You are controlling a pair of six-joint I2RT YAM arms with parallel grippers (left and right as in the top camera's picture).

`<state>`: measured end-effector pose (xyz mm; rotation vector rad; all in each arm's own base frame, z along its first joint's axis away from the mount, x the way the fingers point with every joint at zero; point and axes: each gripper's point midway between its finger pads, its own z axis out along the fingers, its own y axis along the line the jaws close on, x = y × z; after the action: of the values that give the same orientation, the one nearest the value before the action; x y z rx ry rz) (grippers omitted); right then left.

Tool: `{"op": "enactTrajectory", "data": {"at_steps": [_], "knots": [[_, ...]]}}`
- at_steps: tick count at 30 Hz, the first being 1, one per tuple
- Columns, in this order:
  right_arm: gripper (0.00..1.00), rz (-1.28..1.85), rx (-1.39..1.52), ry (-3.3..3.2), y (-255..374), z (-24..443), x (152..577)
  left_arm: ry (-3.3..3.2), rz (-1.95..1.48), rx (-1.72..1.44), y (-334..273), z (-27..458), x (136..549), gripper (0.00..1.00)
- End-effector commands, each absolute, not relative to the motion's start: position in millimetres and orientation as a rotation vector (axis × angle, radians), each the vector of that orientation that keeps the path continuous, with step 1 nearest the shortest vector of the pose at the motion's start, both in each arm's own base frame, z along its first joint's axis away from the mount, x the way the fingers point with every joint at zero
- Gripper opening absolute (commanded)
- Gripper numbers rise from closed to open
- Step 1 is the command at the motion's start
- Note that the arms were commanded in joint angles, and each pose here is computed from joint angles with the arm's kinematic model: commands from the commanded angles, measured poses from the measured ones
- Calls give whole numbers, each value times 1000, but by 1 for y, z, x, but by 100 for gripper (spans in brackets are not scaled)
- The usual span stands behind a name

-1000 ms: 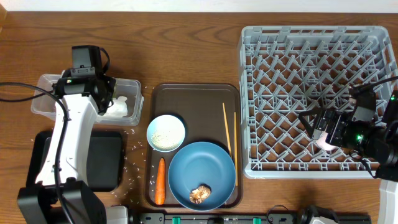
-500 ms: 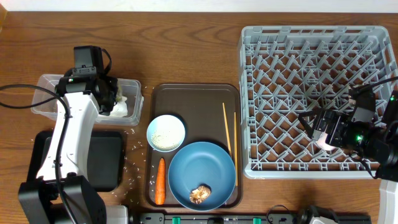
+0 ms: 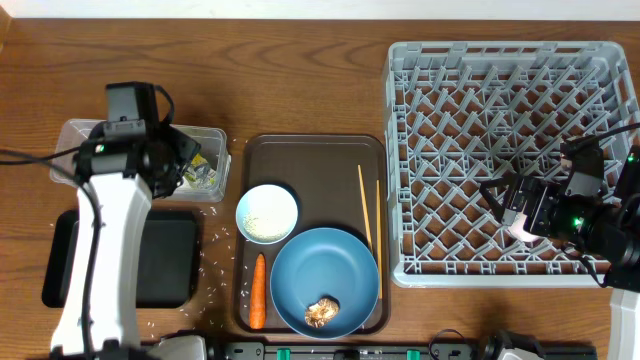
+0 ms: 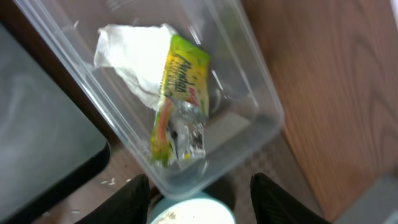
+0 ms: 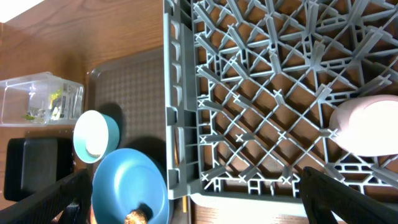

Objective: Sort waste into correct bins and load items into the dishwasher rack
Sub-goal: 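Carry the yellow wrapper to the clear bin and release it, then move the left gripper back over the rice bowl on the tray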

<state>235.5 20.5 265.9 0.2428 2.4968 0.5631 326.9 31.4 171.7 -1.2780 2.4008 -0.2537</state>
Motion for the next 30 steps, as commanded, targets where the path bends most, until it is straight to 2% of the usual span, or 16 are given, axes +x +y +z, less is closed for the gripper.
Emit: {"op": "enactTrajectory", "data": {"at_steps": [1,6,9,10,12,22,27,30], "knots": [[99,553,205,2483,22,269,238,2521,-232,-963,19,186,315,54],[99,550,202,2477,21,270,239,2644,-198,-859,5,179,295,52],[99,548,200,2471,21,271,240,2723,-183,-821,-5,173,282,37],[99,549,201,2474,21,271,240,2750,-178,-778,-10,172,279,28],[99,550,202,2477,21,270,239,2793,-170,-675,-19,171,274,23],[99,553,208,2479,21,270,239,2893,-147,-117,-85,175,244,26],[99,552,207,2480,21,270,238,2879,-127,-17,-99,178,238,31],[99,548,197,2475,21,271,240,2886,-112,-33,-97,177,236,40]]}}
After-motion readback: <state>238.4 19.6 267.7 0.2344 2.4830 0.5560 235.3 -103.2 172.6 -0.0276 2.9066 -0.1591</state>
